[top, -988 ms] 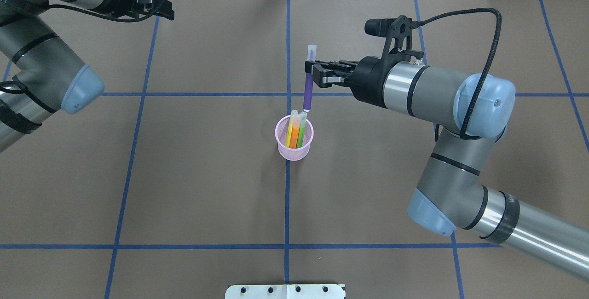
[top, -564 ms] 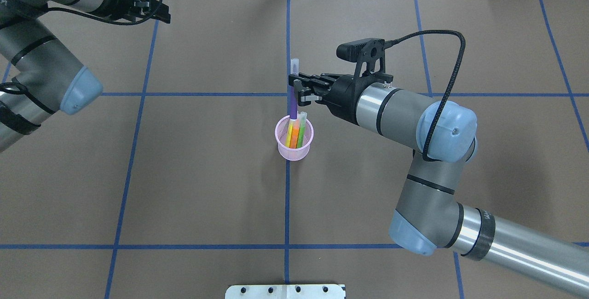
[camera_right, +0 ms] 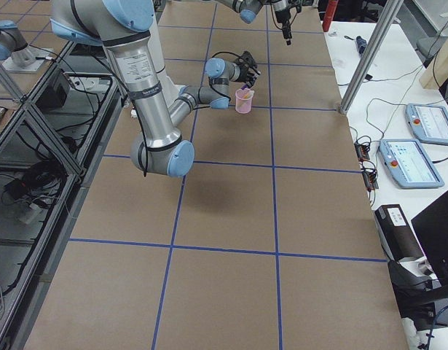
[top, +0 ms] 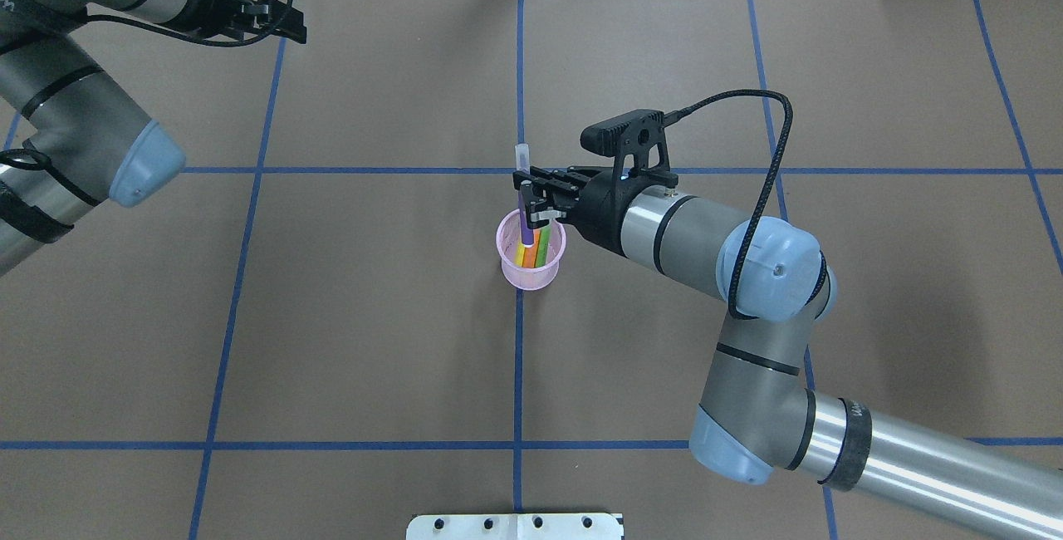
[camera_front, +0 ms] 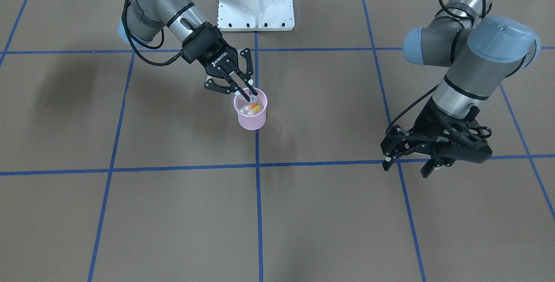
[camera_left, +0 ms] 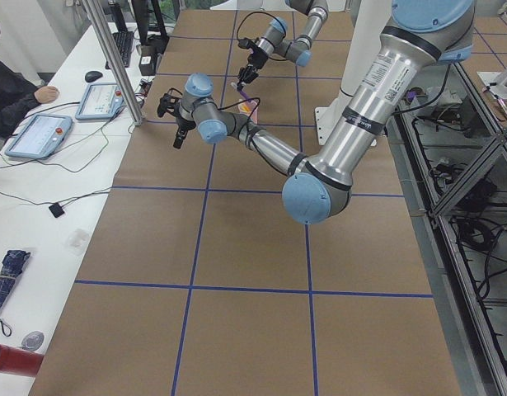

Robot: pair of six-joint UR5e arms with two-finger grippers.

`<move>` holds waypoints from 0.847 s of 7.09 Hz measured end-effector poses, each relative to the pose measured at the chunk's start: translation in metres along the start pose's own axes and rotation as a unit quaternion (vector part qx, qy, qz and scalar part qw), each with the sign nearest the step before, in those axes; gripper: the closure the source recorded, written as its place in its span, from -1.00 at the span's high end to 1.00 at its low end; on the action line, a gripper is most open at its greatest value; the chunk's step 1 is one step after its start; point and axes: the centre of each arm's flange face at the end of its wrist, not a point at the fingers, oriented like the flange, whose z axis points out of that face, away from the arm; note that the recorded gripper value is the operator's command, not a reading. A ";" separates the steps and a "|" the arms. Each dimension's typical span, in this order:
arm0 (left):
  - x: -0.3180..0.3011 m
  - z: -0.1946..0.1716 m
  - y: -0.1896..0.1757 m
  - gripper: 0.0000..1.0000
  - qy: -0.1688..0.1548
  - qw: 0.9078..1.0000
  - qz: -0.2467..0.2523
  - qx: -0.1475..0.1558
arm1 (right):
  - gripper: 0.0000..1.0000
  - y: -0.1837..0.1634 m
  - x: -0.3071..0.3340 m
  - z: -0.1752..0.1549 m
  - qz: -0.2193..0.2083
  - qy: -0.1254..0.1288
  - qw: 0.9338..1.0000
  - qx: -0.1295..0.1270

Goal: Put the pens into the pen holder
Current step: 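Lower the purple marker into the cup and open the right gripper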

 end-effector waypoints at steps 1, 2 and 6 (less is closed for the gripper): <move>-0.001 0.001 0.000 0.88 -0.001 1.000 0.002 0.000 | -1.00 0.013 0.003 0.006 -0.002 -0.001 1.000 0.001; -0.001 0.002 0.000 0.89 -0.001 1.000 0.002 -0.001 | -0.14 0.023 0.008 0.012 -0.007 -0.004 1.000 0.004; -0.004 0.004 0.001 0.89 -0.003 1.000 0.002 -0.003 | 0.97 0.019 -0.002 0.008 -0.011 -0.022 1.000 0.017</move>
